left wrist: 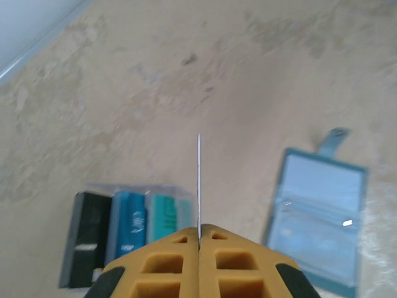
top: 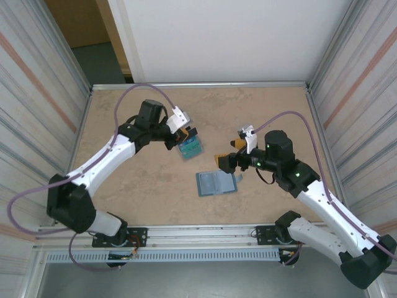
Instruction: Take the credit cards out of the card holder
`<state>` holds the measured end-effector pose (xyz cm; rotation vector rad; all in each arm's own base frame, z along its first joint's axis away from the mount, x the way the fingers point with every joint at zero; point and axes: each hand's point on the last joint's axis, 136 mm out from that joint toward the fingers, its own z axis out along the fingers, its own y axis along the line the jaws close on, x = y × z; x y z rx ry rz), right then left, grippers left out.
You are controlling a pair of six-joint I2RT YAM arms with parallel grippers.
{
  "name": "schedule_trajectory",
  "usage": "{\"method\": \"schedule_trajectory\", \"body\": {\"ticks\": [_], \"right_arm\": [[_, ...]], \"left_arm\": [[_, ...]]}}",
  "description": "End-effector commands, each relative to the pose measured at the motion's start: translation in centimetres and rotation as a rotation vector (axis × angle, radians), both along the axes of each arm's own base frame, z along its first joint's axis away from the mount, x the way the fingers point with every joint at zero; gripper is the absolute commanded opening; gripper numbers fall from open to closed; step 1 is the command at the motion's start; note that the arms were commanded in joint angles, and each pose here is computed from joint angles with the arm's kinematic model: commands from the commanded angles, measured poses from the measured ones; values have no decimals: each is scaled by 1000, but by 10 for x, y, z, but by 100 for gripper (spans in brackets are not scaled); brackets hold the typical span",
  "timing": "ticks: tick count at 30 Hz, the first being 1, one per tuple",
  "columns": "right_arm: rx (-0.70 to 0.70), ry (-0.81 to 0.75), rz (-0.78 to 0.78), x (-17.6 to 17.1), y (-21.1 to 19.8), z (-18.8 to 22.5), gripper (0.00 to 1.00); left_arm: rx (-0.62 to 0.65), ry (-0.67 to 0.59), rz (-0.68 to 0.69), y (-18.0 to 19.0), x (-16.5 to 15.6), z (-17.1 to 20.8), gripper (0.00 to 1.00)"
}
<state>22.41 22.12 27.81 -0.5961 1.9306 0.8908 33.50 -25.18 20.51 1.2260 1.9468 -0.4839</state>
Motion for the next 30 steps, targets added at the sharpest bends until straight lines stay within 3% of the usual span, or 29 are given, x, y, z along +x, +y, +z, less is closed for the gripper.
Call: {"method": "schedule_trajectory", "body": {"ticks": [1,14,30], "right_arm": [[22,4,-148,13,-22,12,99],[-63,66,-561,35,-91,-22,99],[-108,126,-591,42,-91,-42,99]], "left_arm": [[49,-113,-12,-1,30,3,0],[70,-124,-4,6,88,-32,0],[128,-32,-51,16,89,-74,0]]}}
